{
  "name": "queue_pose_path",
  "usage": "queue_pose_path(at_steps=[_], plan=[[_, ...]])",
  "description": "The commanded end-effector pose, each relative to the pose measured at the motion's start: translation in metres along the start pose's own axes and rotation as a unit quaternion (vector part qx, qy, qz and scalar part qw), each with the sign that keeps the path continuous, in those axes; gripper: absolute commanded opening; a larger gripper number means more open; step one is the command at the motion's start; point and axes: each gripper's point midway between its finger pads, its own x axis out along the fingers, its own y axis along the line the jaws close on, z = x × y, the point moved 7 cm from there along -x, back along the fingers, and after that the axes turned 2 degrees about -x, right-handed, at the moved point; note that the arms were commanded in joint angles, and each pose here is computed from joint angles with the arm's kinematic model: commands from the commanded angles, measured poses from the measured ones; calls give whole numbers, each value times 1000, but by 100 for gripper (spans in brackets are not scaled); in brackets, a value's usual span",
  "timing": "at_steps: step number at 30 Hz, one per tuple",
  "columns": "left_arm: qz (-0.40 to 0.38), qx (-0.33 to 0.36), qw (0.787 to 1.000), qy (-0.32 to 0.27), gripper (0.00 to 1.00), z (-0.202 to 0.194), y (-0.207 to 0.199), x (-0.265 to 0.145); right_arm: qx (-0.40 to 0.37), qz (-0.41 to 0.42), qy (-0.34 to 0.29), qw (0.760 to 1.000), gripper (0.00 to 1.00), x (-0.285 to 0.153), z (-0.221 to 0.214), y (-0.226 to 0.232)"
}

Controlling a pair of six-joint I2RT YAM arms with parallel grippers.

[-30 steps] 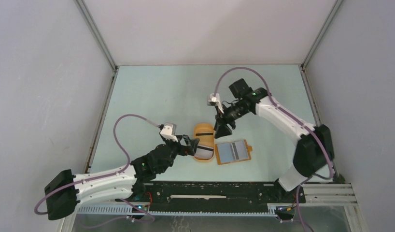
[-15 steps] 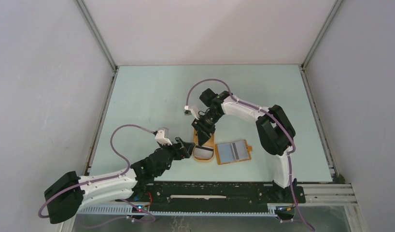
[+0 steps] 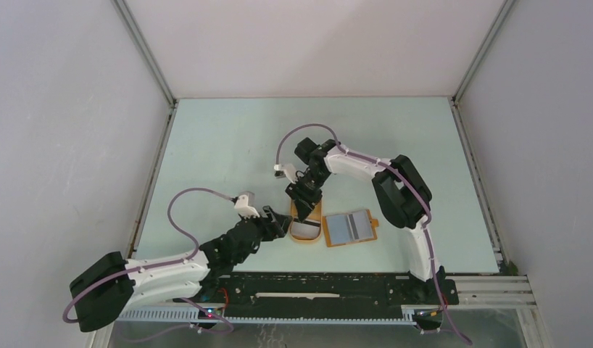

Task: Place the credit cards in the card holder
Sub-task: Pick up the credit card from the storage box.

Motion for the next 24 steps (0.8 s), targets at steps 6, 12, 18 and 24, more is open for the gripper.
queue_pose_path(at_steps=[6,12,18,24], plan=[[-2,-13,1000,-1,74,-2,1,2,-1,-13,14,1000,51,6,5,0],[1,-10,1000,5,72,-4,2,3,-1,-15,20,1000,54,9,3,0],[2,-8,1000,8,72,-5,2,3,-5,-11,29,999,54,13,1,2],[3,-8,1000,10,71,-5,2,4,-14,-30,37,999,56,12,1,2]])
